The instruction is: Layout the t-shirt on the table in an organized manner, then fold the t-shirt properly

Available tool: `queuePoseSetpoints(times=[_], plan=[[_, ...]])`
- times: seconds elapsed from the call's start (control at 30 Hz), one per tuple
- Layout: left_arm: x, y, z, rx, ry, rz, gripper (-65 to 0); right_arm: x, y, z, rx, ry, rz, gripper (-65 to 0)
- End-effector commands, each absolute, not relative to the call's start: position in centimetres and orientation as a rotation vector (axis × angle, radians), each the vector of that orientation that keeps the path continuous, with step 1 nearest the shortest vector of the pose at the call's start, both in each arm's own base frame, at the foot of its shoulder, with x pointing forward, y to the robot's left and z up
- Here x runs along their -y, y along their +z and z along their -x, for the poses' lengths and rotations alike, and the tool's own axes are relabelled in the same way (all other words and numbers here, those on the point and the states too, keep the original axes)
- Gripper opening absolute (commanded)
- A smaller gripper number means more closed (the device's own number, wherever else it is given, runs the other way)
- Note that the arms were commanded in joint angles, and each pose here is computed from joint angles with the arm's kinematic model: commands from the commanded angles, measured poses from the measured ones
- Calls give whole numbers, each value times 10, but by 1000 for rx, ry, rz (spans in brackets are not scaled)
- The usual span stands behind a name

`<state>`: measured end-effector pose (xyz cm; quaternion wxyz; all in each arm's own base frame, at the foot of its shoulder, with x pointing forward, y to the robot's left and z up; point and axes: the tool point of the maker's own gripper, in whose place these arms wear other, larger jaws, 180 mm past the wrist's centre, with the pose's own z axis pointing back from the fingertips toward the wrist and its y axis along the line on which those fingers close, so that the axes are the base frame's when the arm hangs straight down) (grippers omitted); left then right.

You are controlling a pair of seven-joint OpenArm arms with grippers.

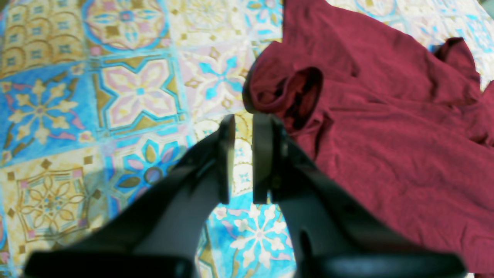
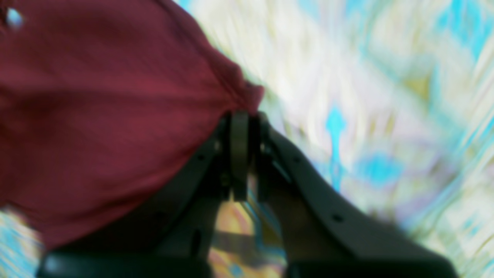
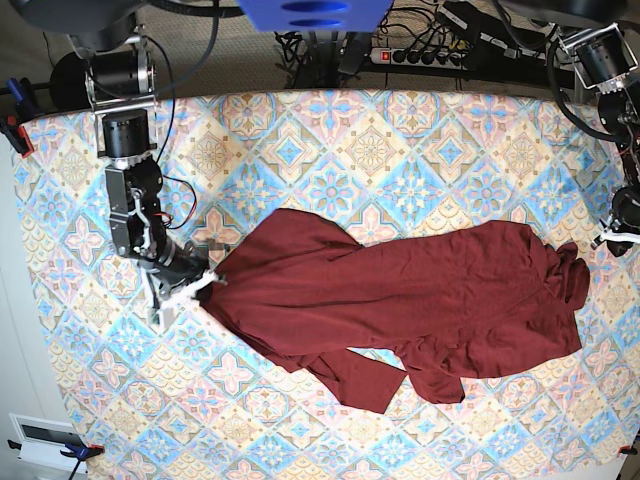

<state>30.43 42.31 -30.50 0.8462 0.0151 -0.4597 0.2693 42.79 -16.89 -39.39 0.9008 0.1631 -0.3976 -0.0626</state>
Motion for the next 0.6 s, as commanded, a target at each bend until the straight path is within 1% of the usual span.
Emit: queuePoseSetpoints(times=[0.0,0.07,0.17,0.27,0.37,0.47,0.57], plan=[[-432,-283,-312,1031,551,-54,-562,190,-350,-453,959,-164,-337,-650],[-431,-285,-310,1021,547,-53,-562,222,-326,-458,1036,-258,-331,-650],[-430,-297,-299,982,525,-63,-562,267,-304,-460,1112,-368,-302,-650],[-413,-305,-300,947,397,-44,-562,309,-275,-466,1183,-430,-260,-650],[-390,-328,-292,851,239,-27,-562,347,-257,-469,1220,-495,-224,-650],[-366,-350,-286,777,165,5,-561,369,-250,-469,1227,-530,-202,-650],[-342,-367,-284,729,110,40,-552,372,-250,-468,1224,-522,-189,-650]])
